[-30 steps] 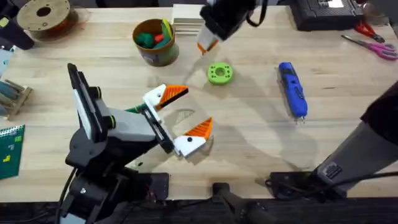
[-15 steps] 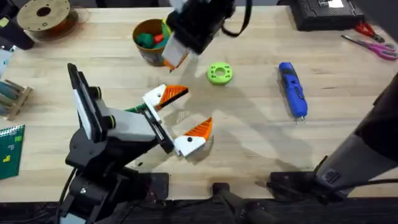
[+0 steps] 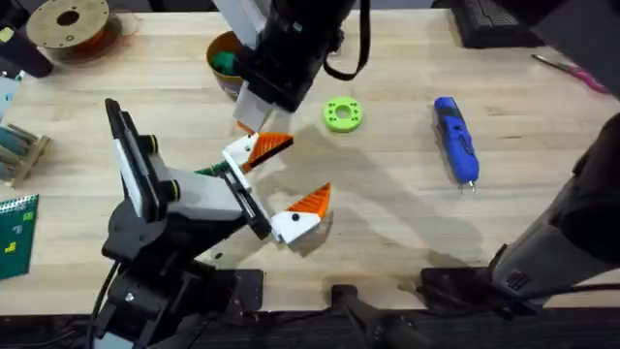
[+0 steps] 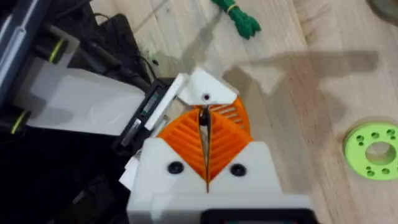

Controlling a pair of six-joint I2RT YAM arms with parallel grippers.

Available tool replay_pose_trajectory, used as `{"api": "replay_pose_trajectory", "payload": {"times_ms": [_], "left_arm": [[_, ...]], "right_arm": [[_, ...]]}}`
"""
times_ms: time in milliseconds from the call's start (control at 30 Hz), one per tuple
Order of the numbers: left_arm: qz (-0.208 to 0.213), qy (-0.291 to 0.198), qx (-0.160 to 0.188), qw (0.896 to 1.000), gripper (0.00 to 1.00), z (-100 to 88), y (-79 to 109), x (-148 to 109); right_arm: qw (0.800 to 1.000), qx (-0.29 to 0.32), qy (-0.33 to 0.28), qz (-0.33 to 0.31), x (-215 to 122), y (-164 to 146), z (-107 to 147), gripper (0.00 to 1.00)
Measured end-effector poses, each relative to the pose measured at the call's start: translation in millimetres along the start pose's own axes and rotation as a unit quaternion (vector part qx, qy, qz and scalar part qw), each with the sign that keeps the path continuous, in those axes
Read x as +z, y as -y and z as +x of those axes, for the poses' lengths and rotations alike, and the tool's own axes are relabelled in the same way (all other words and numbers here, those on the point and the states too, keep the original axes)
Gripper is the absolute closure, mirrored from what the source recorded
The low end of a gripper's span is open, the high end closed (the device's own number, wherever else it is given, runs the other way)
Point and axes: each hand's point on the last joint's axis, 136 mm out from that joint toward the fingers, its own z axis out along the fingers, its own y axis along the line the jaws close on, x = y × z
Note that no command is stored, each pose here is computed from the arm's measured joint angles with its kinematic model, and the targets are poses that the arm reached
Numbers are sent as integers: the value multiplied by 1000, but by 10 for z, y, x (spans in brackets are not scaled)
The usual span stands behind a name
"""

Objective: Pick up the gripper from the table and insert it into the empty holder that is missing its gripper. Then pick up a screw, insert it into the mounting hole, and use the screwdriver to tighten it. Finally, clean up the table by picking up the vegetable and placing it into the bucket.

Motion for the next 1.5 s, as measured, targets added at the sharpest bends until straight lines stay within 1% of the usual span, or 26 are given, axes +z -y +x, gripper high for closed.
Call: {"api": "replay_pose_trajectory", "payload": {"times_ms": [533,900,1500], "left_arm": [[0,0,0,1000,14,0,0,0],[0,0,-1,1000,14,2,0,0],[0,0,0,1000,14,2,0,0]], "right_arm": [[1000,-2,-5,-2,16,-11,15,994],[999,-14,-30,-13,253,-82,24,994],[999,-14,-33,-7,255,-57,35,994]]}}
